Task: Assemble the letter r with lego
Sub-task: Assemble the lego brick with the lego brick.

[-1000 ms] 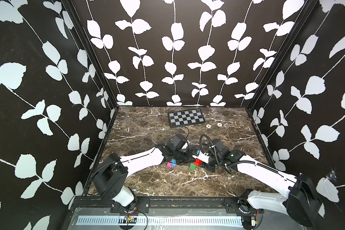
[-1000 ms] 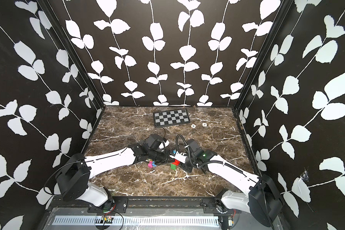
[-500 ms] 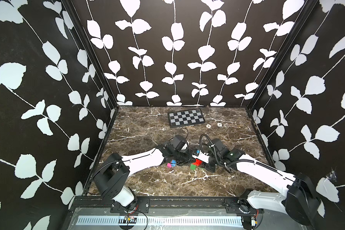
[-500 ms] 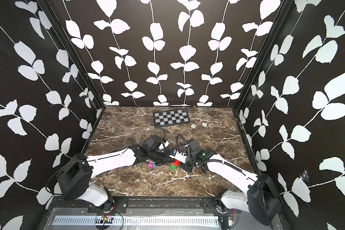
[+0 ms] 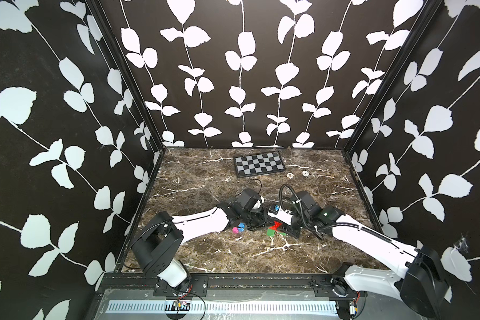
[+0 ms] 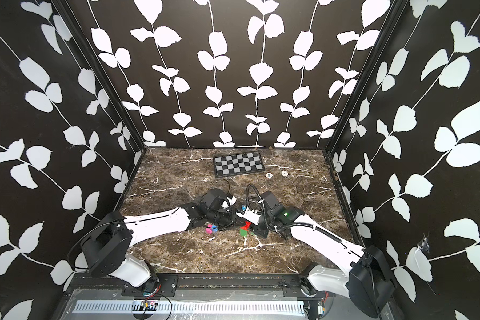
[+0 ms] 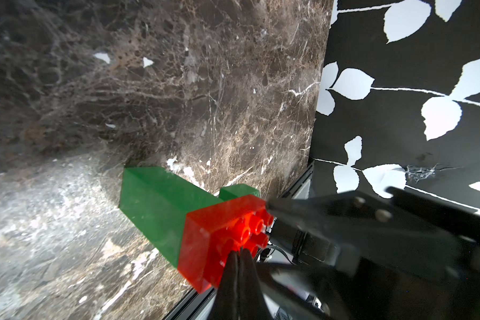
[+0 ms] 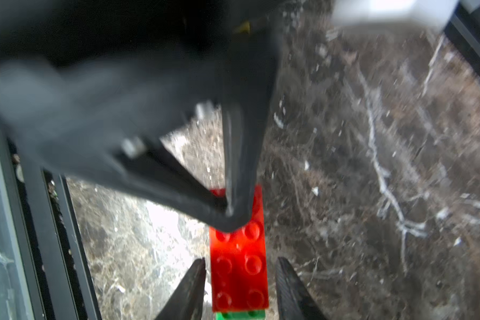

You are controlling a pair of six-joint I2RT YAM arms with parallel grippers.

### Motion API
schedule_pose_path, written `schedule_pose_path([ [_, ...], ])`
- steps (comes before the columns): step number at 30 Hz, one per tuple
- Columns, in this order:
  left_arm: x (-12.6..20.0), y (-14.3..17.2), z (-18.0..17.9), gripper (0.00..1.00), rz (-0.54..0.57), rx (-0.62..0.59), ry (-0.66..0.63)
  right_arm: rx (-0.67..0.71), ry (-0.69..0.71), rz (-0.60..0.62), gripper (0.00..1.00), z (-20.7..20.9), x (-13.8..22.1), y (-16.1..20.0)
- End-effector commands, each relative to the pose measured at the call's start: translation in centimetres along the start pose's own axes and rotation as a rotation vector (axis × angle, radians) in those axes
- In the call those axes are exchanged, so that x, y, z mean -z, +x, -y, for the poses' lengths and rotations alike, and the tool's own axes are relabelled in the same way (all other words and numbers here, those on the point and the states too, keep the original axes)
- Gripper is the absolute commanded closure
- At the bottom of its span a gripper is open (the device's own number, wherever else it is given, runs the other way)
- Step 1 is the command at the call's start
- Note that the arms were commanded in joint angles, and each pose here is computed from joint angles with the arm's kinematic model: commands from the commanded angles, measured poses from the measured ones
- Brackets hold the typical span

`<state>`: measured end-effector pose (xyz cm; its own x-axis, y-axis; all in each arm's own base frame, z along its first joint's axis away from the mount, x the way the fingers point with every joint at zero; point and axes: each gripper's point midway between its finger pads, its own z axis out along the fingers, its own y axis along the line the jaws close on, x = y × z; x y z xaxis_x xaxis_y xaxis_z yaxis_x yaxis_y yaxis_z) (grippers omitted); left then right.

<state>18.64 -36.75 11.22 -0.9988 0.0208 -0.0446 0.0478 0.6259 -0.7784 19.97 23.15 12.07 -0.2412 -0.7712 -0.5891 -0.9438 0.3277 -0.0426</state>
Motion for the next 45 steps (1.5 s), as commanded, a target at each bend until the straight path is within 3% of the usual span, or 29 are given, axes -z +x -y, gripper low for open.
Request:
schedule_pose_path([
  [1,-0.7,2.5,-7.4,1.0,-0.053,0.111,-0.242,0.017,-0.008,0.095,0.57,0.1,1.2,-3.0],
  [10,0.0,1.9,-6.9,1.0,-0.017,0.085,-0.241,-0.006,-0.023,0.087,0.55,0.2,0.9,-3.5],
  [30,1.1,-0.5,-0.2,1.0,0.05,-0.07,-0.069,-0.048,0.012,0.106,0.55,0.8,1.3,-3.9],
  [35,1.1,-0.8,1.0,0.88,0.051,-0.083,-0.025,-0.043,-0.003,0.079,0.56,0.5,1.1,-3.4],
  [45,1.3,-1.4,2.9,0.79,0.056,-0.11,0.016,-0.043,0.003,0.065,0.58,0.6,1.0,-3.2],
])
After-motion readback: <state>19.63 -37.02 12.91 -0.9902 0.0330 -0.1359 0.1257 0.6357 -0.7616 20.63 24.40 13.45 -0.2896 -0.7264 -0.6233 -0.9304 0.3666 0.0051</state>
